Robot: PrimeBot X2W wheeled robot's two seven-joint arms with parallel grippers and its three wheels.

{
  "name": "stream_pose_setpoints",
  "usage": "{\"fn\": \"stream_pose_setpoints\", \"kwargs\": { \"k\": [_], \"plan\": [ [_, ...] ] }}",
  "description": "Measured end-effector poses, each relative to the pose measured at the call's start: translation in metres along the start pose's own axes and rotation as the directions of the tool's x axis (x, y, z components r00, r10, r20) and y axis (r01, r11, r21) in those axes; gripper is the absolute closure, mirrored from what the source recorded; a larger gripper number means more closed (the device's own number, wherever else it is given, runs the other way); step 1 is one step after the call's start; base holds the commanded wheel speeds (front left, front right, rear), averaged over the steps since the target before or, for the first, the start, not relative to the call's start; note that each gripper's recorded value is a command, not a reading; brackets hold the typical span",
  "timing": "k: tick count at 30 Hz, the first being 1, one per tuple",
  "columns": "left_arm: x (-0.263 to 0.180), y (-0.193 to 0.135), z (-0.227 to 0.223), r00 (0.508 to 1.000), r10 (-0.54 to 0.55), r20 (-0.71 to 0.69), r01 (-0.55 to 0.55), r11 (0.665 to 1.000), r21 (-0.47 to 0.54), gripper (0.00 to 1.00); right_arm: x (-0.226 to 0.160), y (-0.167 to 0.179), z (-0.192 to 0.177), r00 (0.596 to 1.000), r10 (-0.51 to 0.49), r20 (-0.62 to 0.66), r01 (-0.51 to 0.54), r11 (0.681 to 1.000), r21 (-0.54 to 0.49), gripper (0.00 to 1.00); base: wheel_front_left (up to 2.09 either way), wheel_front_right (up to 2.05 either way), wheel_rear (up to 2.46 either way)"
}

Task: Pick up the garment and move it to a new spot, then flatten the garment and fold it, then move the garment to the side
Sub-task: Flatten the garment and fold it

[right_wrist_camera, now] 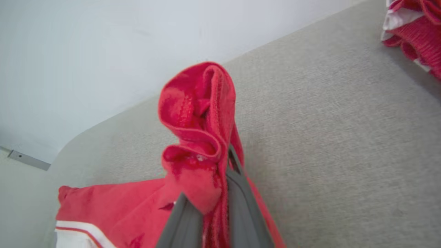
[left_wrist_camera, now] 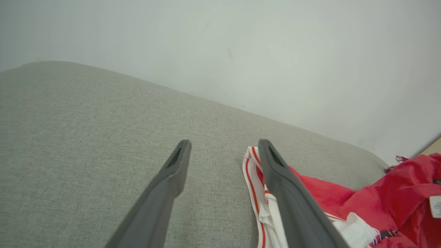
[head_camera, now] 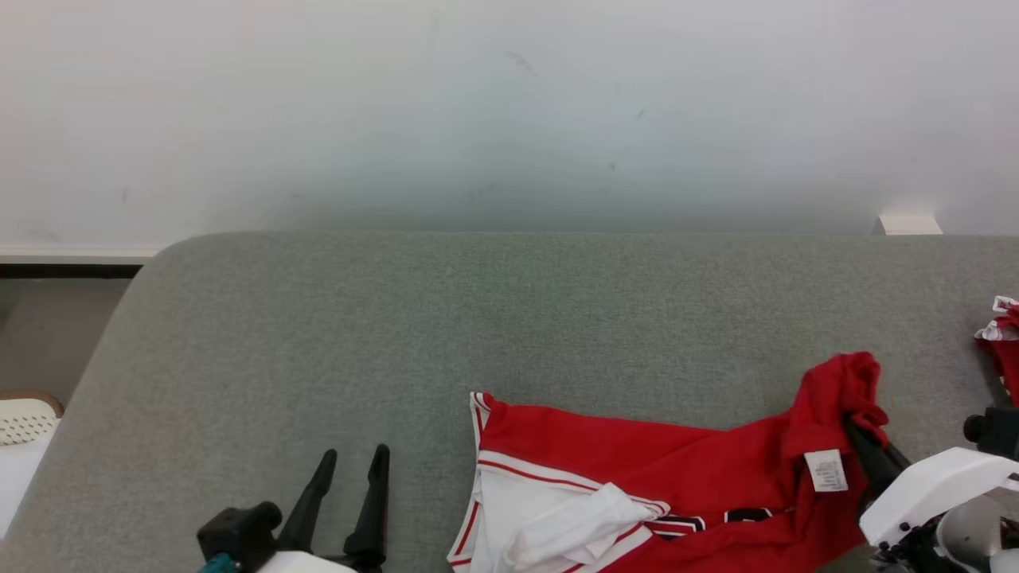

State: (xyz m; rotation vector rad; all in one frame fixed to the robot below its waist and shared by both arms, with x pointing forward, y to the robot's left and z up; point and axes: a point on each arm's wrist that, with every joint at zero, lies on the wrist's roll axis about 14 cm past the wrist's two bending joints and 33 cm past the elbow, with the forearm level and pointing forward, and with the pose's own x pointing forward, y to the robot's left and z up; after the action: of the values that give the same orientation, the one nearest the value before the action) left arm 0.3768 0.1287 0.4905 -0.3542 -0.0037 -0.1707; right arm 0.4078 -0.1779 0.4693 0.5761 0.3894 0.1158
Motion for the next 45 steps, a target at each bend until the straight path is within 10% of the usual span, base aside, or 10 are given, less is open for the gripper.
{"fn": "stream_pose_setpoints", "kwargs": {
  "k": [13,24,30,31,32,45],
  "plan": [
    [-0.017,0.026,0.029,0.992,0.085,0.091,-0.089,0.995,0.049,0.0,-0.015,0.135,-0.073,0.888,0.423,-0.18,-0.369,0.889,0.27,1.0,0.0,0.0,0.0],
    [-0.042,0.049,0.036,0.979,0.166,0.117,-0.174,0.983,0.06,0.0,0.006,0.201,-0.116,0.808,0.543,-0.228,-0.427,0.807,0.408,1.0,0.0,0.0,0.0],
    [-0.054,0.06,0.038,0.971,0.206,0.124,-0.214,0.975,0.059,0.0,0.013,0.213,-0.137,0.793,0.542,-0.28,-0.409,0.813,0.415,1.0,0.0,0.0,0.0],
    [-0.055,0.061,0.037,0.97,0.21,0.123,-0.219,0.974,0.058,0.0,0.014,0.212,-0.143,0.791,0.536,-0.296,-0.399,0.818,0.414,0.67,0.0,0.0,0.0],
    [-0.056,0.062,0.037,0.969,0.213,0.123,-0.221,0.974,0.058,0.0,0.013,0.211,-0.148,0.788,0.53,-0.312,-0.39,0.823,0.414,0.04,0.0,0.0,0.0],
    [-0.044,0.047,0.027,0.983,0.159,0.089,-0.164,0.985,0.054,0.0,0.005,0.242,-0.111,0.771,0.615,-0.167,-0.443,0.706,0.553,0.0,0.0,0.0,0.0]
  ]
}}
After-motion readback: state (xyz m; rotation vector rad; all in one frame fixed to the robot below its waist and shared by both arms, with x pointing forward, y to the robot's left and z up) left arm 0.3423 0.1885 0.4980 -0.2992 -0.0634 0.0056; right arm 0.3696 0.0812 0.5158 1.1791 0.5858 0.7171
